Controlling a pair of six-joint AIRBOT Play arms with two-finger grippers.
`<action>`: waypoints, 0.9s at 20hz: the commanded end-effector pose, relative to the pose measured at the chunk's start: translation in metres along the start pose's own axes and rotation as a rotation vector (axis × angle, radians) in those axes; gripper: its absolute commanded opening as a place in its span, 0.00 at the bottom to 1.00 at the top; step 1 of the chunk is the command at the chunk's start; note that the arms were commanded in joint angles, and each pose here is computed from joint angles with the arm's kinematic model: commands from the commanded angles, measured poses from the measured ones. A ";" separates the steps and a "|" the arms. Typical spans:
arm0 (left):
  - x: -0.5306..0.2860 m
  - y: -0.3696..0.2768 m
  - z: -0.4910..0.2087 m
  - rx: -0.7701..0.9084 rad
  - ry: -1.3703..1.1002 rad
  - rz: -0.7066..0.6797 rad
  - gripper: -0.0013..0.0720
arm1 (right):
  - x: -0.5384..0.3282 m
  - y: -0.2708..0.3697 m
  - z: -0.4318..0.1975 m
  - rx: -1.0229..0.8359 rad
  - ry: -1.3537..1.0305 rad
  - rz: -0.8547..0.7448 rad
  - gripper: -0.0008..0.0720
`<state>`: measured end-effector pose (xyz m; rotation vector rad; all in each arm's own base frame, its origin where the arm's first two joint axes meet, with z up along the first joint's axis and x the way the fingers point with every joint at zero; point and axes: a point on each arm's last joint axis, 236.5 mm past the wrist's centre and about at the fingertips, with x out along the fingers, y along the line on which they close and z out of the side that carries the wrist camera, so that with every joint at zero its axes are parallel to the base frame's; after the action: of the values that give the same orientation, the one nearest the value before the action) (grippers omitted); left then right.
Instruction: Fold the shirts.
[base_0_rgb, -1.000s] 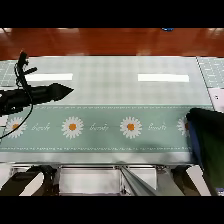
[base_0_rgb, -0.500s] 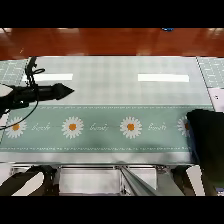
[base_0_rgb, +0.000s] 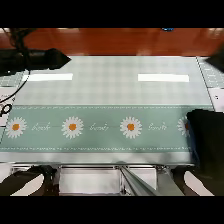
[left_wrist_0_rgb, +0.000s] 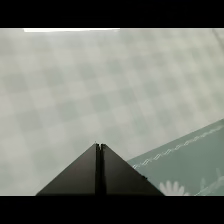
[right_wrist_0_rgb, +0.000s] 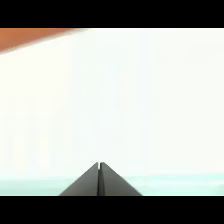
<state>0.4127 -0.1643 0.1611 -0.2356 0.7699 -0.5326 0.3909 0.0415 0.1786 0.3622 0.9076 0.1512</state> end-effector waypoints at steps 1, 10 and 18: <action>0.023 0.030 -0.035 0.105 0.122 0.196 0.04 | 0.084 0.004 -0.066 -0.249 0.326 -0.209 0.05; 0.047 0.046 -0.076 0.077 0.250 0.206 0.04 | 0.124 -0.023 -0.123 -0.203 0.612 -0.276 0.05; 0.047 0.046 -0.076 0.078 0.249 0.206 0.04 | 0.113 -0.027 -0.137 -0.196 0.689 -0.294 0.05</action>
<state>0.4035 -0.1518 0.0630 -0.0191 0.9988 -0.4008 0.3543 0.0818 0.0086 -0.0177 1.5809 0.0940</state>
